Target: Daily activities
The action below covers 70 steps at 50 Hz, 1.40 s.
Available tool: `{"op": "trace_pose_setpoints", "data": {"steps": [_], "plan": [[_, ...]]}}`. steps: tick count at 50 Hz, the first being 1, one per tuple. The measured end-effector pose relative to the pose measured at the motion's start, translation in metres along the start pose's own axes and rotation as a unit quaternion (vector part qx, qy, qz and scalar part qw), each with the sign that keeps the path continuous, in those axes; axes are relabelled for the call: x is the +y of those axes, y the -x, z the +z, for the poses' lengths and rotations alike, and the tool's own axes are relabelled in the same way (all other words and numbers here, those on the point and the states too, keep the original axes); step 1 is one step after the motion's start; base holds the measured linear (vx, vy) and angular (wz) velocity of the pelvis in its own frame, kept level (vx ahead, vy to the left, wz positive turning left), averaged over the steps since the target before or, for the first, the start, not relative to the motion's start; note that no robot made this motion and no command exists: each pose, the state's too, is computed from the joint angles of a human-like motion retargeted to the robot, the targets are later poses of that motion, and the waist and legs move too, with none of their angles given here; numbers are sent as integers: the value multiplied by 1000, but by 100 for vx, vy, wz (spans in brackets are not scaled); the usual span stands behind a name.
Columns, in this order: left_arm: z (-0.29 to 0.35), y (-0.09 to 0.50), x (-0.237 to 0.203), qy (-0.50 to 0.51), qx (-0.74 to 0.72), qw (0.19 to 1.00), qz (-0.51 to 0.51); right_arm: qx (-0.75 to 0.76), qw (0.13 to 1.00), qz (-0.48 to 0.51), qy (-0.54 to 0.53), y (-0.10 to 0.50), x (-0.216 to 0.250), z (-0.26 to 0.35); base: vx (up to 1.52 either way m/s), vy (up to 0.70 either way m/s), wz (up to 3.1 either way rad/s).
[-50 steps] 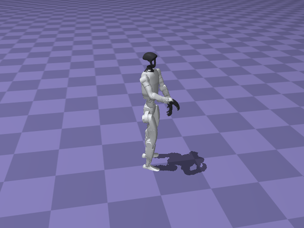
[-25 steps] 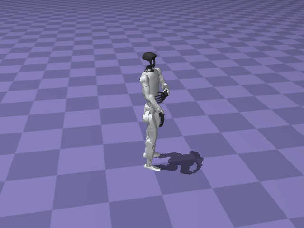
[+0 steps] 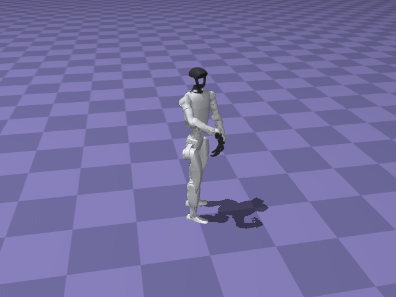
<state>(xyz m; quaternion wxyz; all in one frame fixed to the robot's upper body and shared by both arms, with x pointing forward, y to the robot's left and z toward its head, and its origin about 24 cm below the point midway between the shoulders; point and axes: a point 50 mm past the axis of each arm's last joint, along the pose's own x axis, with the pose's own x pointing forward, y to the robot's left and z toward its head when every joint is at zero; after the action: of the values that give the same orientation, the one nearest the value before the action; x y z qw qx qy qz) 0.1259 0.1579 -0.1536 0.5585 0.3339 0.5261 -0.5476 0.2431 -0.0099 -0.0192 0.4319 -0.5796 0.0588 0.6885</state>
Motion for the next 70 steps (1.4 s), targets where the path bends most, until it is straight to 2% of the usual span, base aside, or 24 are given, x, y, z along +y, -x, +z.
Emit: {"op": "trace_pose_setpoints", "data": {"steps": [5, 8, 14, 20, 26, 37, 48, 55, 62, 70], "plan": [[-62, -2, -31, 70, 104, 992, -19, -11, 997, -1, 76, 10, -21, 20, -3, 2, -19], [-71, -2, -36, 97, 104, 990, 4, 20, 998, 29, 46, -1, -3, 5, 0, 0, 0], [-56, -6, -34, 166, 10, 983, 84, 106, 975, 125, -148, -30, 93, -43, 1, -3, 0], [-37, 2, -31, 245, -123, 951, 143, 141, 902, 181, -365, -34, 191, -51, 0, -2, 0], [-37, 17, -42, 286, -202, 926, 144, 140, 832, 163, -511, -27, 236, -46, 0, 0, 0], [-57, 13, -78, 373, -201, 901, 93, 133, 760, 55, -634, -25, 241, -50, 0, 0, 0], [-63, -4, -86, 395, -144, 905, 68, 113, 786, -5, -608, -30, 200, -59, 0, 0, 0], [-60, -10, -83, 372, -122, 919, 49, 90, 823, -6, -560, -34, 173, -58, 0, 0, 0], [-50, -12, -76, 348, -130, 928, 35, 75, 848, 18, -525, -37, 165, -52, 0, 0, 0], [-36, -13, -69, 338, -159, 927, 30, 87, 841, 90, -527, -43, 196, -38, 0, -1, -20]]}}
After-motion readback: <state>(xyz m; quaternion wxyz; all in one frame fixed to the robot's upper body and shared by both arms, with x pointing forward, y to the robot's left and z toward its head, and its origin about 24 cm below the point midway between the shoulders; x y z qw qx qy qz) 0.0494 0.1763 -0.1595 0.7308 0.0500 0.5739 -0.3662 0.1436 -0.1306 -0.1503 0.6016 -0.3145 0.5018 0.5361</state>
